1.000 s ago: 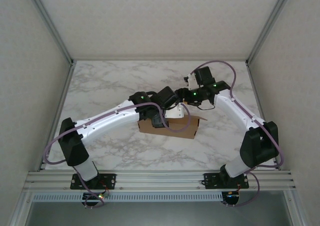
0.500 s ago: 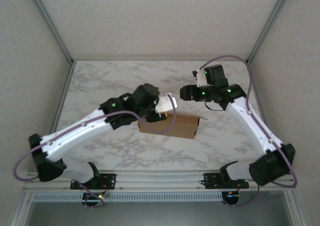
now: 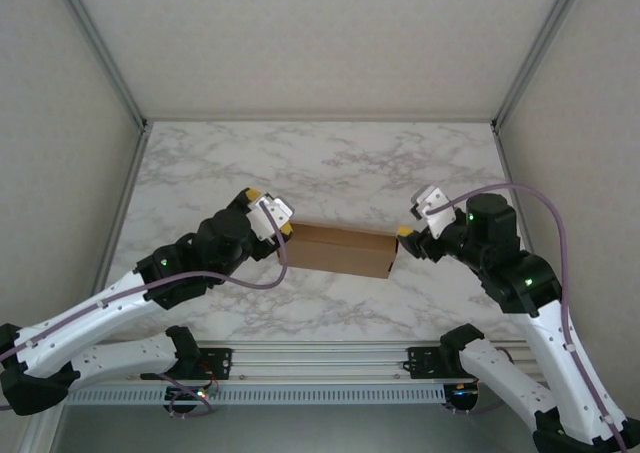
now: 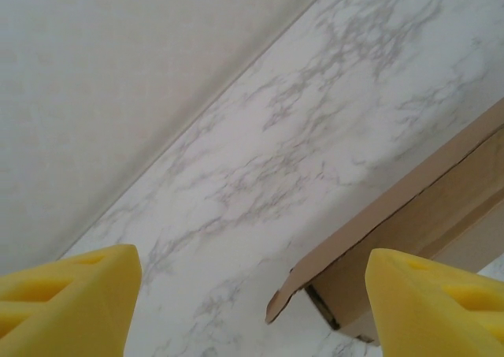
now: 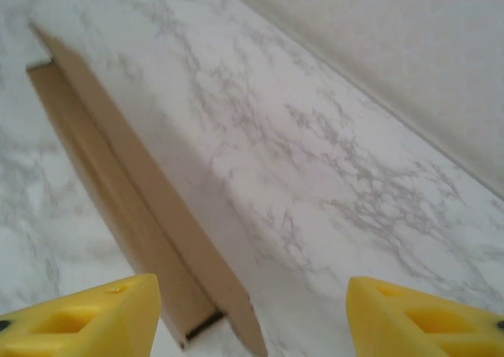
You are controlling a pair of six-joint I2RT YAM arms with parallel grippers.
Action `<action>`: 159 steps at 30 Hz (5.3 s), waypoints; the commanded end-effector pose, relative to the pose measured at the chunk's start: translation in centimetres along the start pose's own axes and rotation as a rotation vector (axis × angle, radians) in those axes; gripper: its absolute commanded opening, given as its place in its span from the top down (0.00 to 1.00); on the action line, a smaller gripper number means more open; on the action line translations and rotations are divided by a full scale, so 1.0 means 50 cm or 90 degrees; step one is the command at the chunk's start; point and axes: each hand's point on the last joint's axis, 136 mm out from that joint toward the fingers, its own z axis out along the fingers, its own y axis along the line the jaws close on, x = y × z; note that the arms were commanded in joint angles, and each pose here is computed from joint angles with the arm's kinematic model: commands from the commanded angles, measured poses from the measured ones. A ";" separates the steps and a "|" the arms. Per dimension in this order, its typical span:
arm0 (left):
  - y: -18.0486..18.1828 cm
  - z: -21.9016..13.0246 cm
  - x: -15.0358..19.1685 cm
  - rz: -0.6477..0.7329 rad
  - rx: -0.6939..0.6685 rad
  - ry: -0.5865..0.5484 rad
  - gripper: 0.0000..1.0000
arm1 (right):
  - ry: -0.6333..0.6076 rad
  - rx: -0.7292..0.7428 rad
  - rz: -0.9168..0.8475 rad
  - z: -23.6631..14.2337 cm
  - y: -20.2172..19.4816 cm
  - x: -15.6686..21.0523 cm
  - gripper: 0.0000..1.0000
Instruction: Fold the paper box
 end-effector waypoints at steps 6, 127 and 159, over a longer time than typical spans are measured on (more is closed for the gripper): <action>0.042 -0.020 0.052 -0.002 -0.066 0.005 0.25 | 0.136 -0.065 -0.226 0.002 0.056 0.152 0.42; 0.047 0.139 0.189 -0.112 0.022 0.092 0.69 | 0.228 -0.089 -0.060 0.212 0.006 0.152 1.00; 0.009 0.169 0.164 -0.155 0.113 0.114 1.00 | 0.198 -0.078 -0.020 0.153 -0.004 0.090 0.64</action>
